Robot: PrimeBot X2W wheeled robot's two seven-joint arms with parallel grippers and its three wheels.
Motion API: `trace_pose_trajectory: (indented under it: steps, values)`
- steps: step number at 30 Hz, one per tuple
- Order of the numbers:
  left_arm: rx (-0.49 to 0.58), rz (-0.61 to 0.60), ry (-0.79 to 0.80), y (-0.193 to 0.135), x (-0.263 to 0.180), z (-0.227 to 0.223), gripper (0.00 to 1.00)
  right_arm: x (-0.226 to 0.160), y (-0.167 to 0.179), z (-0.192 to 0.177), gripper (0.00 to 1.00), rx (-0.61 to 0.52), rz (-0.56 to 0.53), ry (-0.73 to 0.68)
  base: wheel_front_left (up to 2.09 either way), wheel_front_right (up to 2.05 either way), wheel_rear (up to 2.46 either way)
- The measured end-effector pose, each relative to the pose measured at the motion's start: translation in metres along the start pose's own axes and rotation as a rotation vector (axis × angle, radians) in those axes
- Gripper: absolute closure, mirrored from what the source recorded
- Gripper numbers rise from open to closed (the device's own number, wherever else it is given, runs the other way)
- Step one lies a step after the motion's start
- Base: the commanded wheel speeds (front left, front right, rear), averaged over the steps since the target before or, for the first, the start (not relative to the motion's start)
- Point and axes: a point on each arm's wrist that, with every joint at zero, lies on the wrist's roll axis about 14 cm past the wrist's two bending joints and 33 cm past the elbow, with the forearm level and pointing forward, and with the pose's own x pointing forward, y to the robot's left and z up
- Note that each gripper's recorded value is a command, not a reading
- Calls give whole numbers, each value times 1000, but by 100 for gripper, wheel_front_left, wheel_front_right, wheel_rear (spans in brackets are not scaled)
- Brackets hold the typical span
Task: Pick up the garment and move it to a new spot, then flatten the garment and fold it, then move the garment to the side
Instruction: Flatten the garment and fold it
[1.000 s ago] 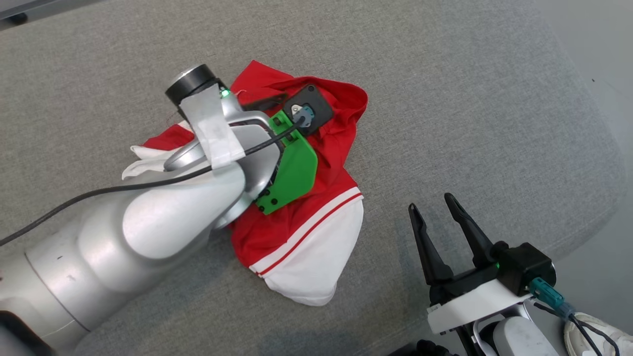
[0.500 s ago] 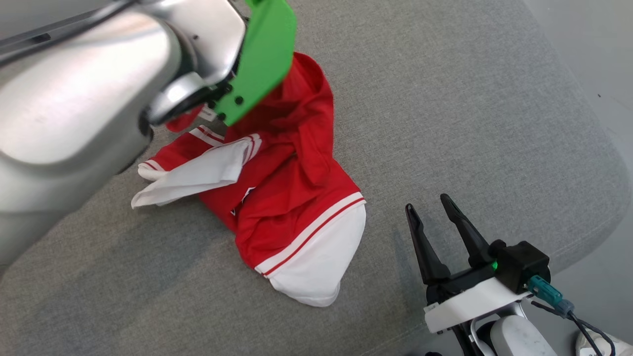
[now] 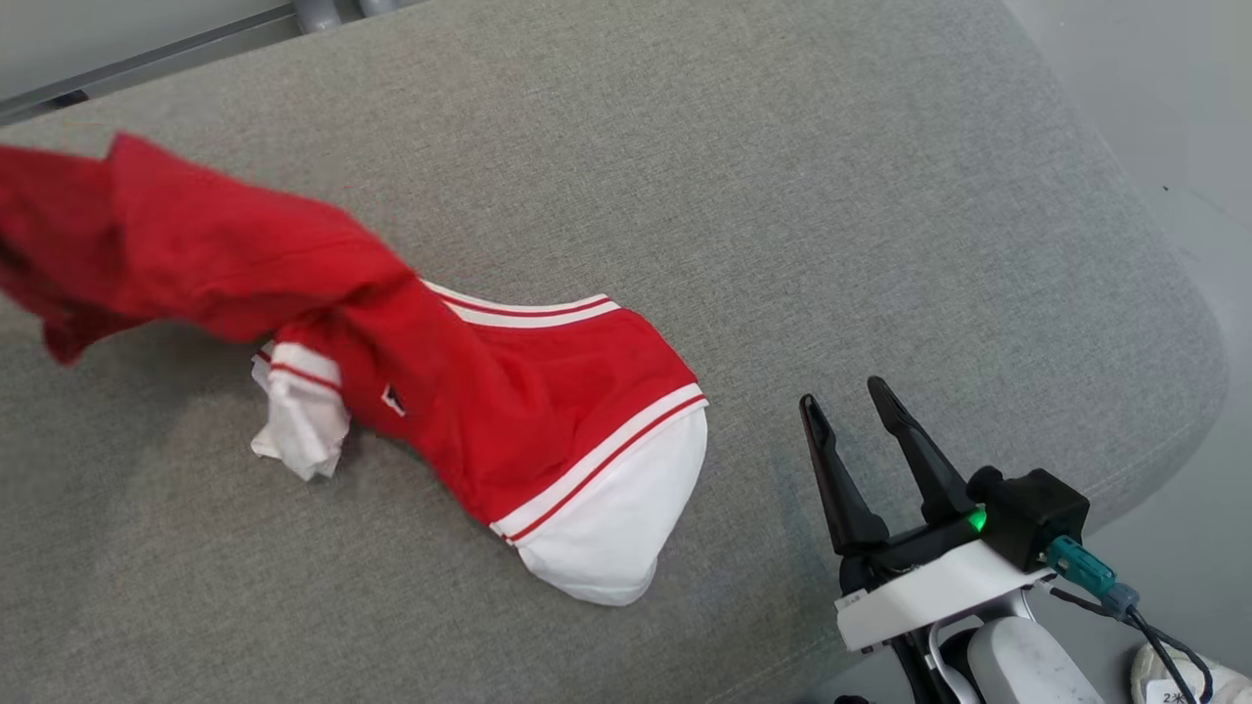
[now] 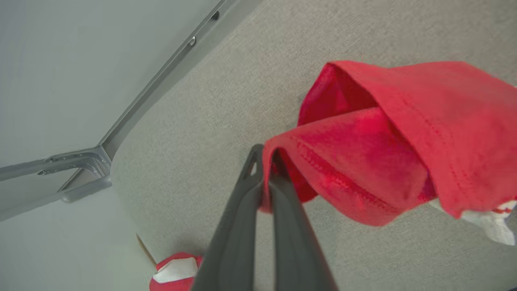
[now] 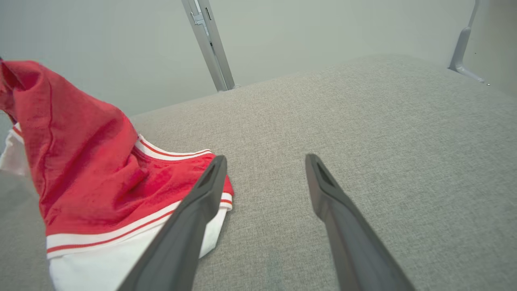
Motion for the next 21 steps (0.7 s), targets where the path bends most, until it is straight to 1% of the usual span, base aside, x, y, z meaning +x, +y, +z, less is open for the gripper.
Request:
trace_pose_trajectory:
  steps: [2,3,4,9,11,12,13,14,19,21]
  values:
    - [-57,10,44,16,10,-30,100,0,-2,-4,0,-9,-6,13,0,0,0]
    - [-57,10,44,16,10,-30,100,0,-2,-4,0,-9,-6,13,0,0,0]
    - [-86,0,62,18,15,-44,100,0,-2,-7,0,-12,-5,21,0,0,0]
    - [-223,-43,145,17,37,-119,100,6,3,-15,0,-34,19,44,0,0,0]
    - [-258,-54,164,11,44,-146,100,9,8,-18,0,-44,38,51,0,0,0]
    - [-282,-55,162,9,46,-157,78,10,11,-19,0,-49,48,53,0,0,0]
    - [-300,-54,156,8,47,-166,40,11,13,-20,0,-54,59,56,0,0,0]
    - [-322,-51,140,8,48,-172,0,13,16,-21,0,-58,69,57,0,0,0]
    - [-435,-5,-8,18,38,-181,0,20,26,-23,0,-83,109,56,0,0,0]
    - [-453,24,-76,25,30,-183,0,22,30,-23,0,-84,125,55,0,0,0]
